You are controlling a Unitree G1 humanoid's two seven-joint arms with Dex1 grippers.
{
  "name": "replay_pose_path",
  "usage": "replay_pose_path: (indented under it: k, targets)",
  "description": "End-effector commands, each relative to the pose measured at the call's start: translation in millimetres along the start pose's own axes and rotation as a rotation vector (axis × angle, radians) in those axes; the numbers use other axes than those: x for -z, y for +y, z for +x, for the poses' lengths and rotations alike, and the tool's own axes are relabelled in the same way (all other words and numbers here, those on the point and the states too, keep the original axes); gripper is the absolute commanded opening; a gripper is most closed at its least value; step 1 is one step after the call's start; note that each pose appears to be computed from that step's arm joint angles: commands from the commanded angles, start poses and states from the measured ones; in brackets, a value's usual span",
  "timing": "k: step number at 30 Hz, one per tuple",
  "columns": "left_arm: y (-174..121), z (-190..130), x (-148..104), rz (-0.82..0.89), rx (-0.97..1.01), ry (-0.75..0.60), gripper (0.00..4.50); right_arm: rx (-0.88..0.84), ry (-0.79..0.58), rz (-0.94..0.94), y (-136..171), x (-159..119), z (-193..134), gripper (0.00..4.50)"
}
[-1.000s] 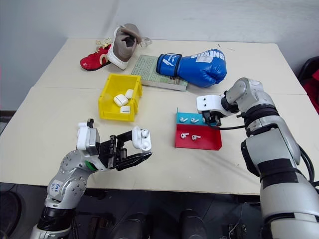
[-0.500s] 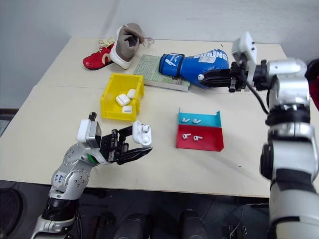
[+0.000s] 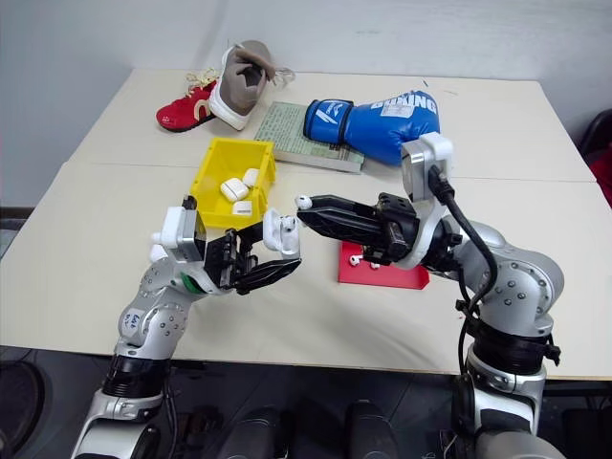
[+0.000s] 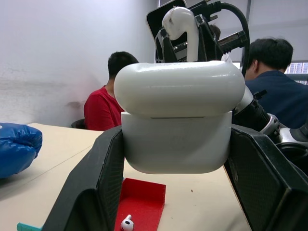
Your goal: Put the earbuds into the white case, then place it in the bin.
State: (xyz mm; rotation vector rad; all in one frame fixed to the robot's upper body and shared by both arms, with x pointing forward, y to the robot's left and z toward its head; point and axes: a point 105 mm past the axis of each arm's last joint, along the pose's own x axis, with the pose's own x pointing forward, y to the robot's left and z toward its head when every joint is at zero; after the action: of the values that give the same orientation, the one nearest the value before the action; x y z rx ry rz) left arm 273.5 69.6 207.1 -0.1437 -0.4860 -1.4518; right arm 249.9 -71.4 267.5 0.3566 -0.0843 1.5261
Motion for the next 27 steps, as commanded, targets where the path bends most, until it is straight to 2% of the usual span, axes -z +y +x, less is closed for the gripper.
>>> replay_pose_path:
  k: [1, 22, 27]
  targets:
    - [-1, 6, -6, 0.034, 0.021, -0.023, 2.78, -0.035, 0.004, -0.028, 11, 1, 5, 0.49]
    - [-3, 10, -6, 0.042, 0.022, -0.036, 2.78, 0.001, 0.055, -0.072, -1, 20, 8, 0.49]
    - [-2, 11, -6, 0.051, 0.02, -0.036, 2.78, -0.014, 0.102, -0.067, 2, 29, 3, 0.49]
